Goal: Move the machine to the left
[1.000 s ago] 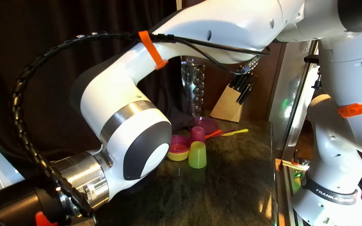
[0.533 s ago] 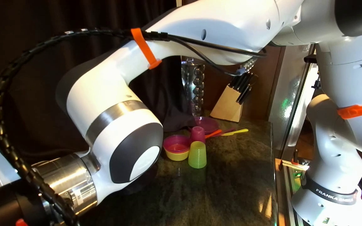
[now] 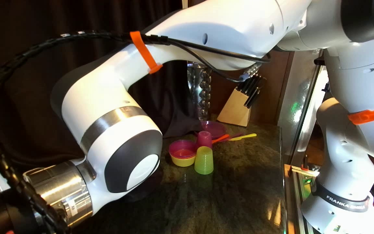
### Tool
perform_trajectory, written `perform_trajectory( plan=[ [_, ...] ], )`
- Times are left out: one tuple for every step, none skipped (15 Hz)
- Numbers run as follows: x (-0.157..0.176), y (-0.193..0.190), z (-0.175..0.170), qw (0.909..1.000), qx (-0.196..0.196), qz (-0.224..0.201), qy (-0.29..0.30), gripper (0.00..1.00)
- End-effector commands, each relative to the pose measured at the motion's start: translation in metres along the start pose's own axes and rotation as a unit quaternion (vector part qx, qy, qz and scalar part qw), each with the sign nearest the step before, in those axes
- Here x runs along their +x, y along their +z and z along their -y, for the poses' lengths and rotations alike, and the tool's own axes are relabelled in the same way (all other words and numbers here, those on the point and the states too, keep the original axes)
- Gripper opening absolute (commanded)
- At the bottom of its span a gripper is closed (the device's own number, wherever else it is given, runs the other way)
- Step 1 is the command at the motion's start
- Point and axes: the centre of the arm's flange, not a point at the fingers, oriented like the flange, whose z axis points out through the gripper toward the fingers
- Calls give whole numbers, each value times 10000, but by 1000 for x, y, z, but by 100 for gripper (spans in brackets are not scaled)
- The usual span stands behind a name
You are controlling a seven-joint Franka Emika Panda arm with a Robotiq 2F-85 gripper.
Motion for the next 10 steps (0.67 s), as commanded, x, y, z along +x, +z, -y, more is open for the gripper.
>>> perform_trajectory(
  plan=[
    [1,7,-3,9999,-111,-99,24,0],
    [0,-1,2,9998,-191,-89,21,0],
    [1,-11,9,9996,-269,-110,-27,0],
    [0,-24,18,9993,-370,-74,30,0],
    [-1,-34,24,9989,-451,-13,117,0],
    [-1,-50,33,9982,-584,-28,149,0],
    [1,-66,41,9977,-640,-36,239,0],
    [3,-81,49,9971,-713,-47,268,0],
    [4,-99,60,9961,-793,1,374,0],
    [5,-114,65,9946,-899,62,521,0]
  ],
)
